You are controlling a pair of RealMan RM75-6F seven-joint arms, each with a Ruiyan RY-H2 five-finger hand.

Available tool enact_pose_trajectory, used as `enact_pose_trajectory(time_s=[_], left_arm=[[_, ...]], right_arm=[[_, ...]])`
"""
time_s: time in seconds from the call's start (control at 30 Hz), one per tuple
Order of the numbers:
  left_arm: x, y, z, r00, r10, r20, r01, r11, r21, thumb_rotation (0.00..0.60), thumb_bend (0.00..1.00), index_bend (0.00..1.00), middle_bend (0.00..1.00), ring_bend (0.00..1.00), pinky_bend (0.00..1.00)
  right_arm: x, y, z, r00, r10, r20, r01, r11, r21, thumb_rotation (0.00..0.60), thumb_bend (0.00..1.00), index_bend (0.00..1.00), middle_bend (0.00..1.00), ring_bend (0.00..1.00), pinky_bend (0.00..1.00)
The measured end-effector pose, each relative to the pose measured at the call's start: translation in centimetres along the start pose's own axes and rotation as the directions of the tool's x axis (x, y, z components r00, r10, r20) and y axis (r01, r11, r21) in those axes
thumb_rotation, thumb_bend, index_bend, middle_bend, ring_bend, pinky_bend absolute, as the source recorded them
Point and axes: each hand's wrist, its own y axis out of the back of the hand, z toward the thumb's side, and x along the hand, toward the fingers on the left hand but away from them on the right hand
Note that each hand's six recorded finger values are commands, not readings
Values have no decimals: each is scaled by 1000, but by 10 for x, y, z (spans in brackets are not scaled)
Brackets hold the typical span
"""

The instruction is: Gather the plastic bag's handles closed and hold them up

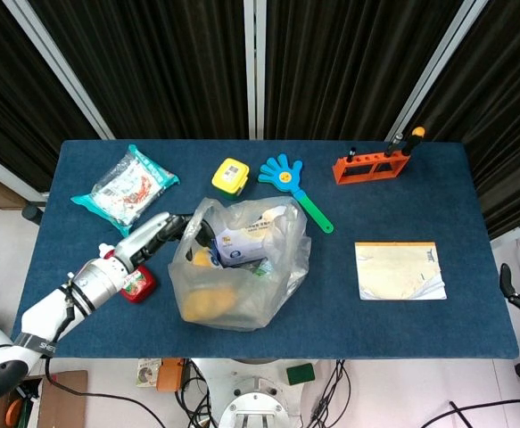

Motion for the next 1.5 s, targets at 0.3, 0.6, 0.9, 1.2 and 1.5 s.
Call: enact_pose_trajectory(time_s=[0.3, 0.6, 0.9, 1.2, 1.5], left_arm=[[13, 2, 9, 1000, -18, -7, 17, 998, -53, 0, 21, 403, 449, 380, 544], [16, -5, 16, 999, -52, 1, 52, 992, -111, 0, 19, 403, 451, 381, 577], [20, -17, 17, 995, -96, 3, 95, 981, -171, 0, 19, 403, 448, 381, 599], [25, -25, 14, 992, -123, 1, 120, 965, -235, 0, 20, 403, 419, 382, 596], [29, -13, 15, 998, -52, 31, 59, 957, -283, 0, 20, 382, 416, 381, 586]], right_arm=[[0, -2, -3, 1000, 6, 2, -6, 1000, 9, 600, 371, 0, 18, 0, 0], [-2, -11, -9, 999, 39, 15, -39, 999, 13, 600, 368, 0, 21, 0, 0], [-4, -20, -4, 998, 70, -6, -69, 997, 15, 600, 361, 0, 25, 0, 0], [-9, -28, 7, 996, 88, -33, -87, 996, 22, 600, 361, 0, 24, 0, 0], [-23, -44, 16, 989, 136, -59, -131, 987, 94, 600, 251, 0, 11, 0, 0]])
